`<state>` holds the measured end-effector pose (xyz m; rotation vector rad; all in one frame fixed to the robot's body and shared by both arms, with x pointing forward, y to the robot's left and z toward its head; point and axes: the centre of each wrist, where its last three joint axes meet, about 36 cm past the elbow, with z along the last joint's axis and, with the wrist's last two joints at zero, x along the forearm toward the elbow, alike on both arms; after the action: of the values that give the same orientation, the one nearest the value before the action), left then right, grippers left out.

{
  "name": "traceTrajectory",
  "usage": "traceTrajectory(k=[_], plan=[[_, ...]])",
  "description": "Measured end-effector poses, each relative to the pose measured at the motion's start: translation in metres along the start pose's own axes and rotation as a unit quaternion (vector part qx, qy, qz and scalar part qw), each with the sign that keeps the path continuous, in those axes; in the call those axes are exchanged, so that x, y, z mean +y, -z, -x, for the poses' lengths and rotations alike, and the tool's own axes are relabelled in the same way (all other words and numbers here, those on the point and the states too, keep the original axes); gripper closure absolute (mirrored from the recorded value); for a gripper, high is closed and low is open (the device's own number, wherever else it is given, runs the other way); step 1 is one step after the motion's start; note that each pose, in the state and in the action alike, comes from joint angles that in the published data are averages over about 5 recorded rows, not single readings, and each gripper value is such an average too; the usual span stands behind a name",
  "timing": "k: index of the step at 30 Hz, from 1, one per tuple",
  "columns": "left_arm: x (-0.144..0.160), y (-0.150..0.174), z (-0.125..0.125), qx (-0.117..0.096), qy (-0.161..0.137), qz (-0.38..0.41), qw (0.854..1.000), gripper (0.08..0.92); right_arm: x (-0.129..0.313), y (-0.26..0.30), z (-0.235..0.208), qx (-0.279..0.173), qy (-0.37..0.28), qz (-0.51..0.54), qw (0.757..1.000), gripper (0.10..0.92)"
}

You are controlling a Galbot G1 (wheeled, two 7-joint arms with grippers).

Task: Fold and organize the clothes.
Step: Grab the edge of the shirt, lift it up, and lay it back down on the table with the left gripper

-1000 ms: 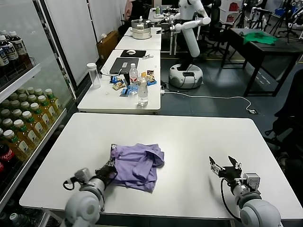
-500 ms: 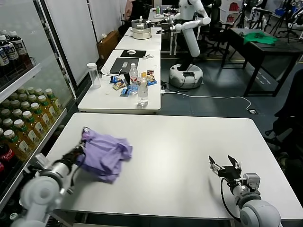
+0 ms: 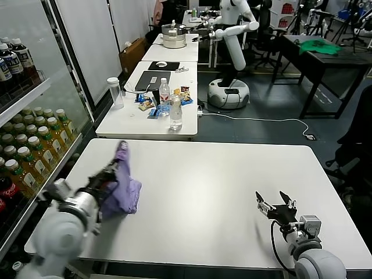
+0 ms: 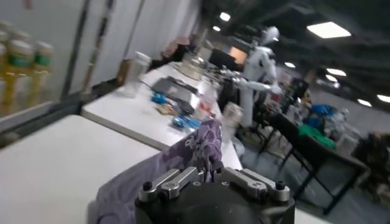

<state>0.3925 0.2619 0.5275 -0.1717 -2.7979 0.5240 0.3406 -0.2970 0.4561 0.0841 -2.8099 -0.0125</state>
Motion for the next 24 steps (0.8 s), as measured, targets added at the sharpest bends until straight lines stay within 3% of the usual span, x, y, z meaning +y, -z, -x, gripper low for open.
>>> traceTrajectory(k=[12, 17, 24], plan=[[-0.108, -0.102, 0.041, 0.048, -0.039, 0.127, 0.990, 0.864, -0.005, 0.006, -0.004, -0.014, 0.000, -0.009, 1.000, 0.200], [-0.146, -0.128, 0.045, 0.047, -0.066, 0.170, 0.982, 0.737, -0.006, 0.009, -0.003, -0.019, 0.003, -0.013, 1.000, 0.200], [-0.173, -0.153, 0.034, 0.027, -0.109, 0.194, 0.975, 0.547, -0.004, 0.011, 0.001, -0.024, 0.009, -0.014, 1.000, 0.200]])
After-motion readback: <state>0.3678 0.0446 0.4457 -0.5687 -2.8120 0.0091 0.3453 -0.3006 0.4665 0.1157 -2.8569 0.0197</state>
